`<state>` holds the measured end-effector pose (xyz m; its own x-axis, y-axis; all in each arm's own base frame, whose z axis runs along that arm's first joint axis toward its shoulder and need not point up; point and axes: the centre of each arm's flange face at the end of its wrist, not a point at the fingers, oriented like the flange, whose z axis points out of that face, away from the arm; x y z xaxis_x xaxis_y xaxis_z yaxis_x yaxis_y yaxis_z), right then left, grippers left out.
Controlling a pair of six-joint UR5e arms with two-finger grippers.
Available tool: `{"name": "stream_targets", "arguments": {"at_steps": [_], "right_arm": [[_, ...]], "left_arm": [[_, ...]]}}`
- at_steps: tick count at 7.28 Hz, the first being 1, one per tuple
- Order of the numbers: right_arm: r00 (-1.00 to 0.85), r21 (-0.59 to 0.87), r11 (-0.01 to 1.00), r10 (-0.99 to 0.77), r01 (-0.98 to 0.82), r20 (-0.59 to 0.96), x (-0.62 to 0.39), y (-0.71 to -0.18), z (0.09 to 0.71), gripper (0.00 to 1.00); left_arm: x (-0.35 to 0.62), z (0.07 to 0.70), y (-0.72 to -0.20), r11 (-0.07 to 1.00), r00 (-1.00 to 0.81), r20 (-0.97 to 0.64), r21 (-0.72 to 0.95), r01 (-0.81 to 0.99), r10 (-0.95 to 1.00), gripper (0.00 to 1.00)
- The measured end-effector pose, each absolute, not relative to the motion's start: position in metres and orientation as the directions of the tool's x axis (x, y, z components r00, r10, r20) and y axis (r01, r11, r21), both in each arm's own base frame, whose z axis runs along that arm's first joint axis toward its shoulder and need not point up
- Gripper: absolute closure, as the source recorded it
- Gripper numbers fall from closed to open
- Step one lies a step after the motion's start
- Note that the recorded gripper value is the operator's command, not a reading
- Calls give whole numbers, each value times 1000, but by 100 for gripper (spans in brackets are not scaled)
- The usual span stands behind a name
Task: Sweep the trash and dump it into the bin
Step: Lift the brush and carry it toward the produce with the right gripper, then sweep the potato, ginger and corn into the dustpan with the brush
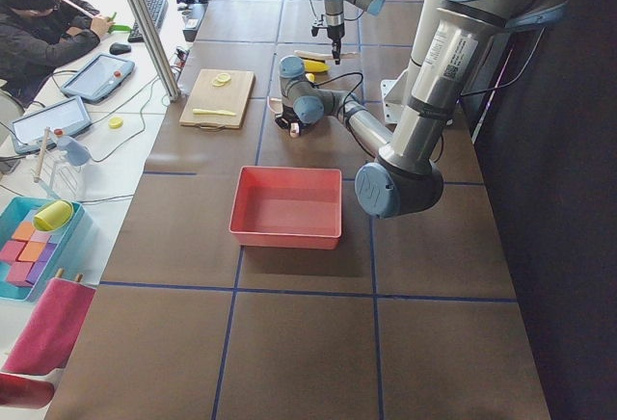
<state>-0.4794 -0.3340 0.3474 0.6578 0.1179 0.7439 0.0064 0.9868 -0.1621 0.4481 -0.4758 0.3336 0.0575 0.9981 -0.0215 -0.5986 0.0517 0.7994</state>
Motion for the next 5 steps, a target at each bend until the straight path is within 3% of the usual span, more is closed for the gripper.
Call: {"name": "stream_targets", "arguments": {"at_steps": [5], "right_arm": [[640,-188,982,151,-11,754,-514,-344,309,100]], "left_arm": [[448,332,-476,52,58,-21,801,-597,998,100]]}}
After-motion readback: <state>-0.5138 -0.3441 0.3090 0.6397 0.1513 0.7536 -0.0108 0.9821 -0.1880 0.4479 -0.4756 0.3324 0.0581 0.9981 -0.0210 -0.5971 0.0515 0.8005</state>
